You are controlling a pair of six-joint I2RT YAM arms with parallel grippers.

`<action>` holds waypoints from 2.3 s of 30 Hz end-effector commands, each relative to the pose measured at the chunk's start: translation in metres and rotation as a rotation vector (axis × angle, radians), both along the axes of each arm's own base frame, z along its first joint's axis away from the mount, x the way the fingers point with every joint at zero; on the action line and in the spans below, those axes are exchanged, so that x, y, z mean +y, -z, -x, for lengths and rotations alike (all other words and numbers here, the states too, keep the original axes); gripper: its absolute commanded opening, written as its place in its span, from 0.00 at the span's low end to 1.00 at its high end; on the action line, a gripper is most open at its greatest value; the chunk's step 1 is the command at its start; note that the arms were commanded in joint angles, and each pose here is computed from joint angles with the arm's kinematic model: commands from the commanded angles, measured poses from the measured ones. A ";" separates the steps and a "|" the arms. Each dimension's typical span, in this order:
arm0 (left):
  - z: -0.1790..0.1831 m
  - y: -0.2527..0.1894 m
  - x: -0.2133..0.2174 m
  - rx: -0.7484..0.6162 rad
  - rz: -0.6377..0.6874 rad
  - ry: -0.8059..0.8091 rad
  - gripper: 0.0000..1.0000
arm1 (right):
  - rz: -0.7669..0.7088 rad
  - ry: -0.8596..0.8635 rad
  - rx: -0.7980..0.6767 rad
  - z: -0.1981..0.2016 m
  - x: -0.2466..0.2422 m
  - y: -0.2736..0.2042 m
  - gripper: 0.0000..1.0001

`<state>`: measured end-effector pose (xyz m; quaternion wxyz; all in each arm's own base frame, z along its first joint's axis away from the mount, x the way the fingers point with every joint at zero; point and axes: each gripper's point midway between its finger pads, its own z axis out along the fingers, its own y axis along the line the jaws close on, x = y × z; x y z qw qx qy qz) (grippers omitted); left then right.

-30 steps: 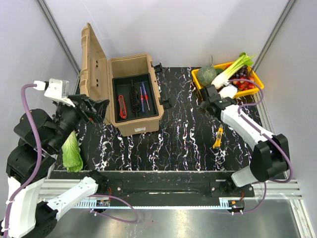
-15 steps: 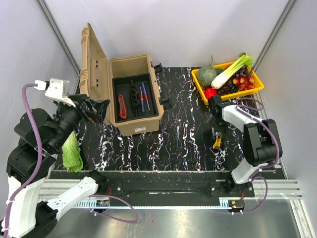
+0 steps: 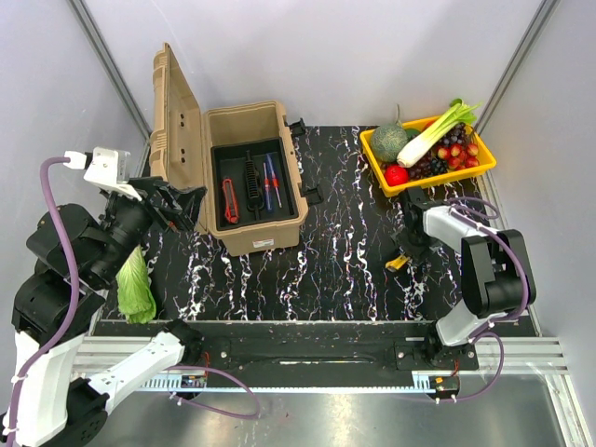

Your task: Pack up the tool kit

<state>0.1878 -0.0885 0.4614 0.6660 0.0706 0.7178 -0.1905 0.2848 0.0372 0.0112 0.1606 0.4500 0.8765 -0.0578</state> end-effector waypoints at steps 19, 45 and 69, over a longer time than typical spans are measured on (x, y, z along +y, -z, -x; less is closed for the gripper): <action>0.007 -0.023 0.003 -0.078 0.052 0.004 0.99 | -0.048 -0.068 0.096 0.027 0.074 0.027 0.63; 0.009 -0.029 0.009 -0.094 0.037 -0.014 0.99 | -0.071 0.337 0.104 0.012 0.022 0.015 0.85; 0.006 -0.027 0.010 -0.090 0.021 -0.026 0.99 | -0.002 0.364 -0.068 0.013 -0.002 -0.037 0.00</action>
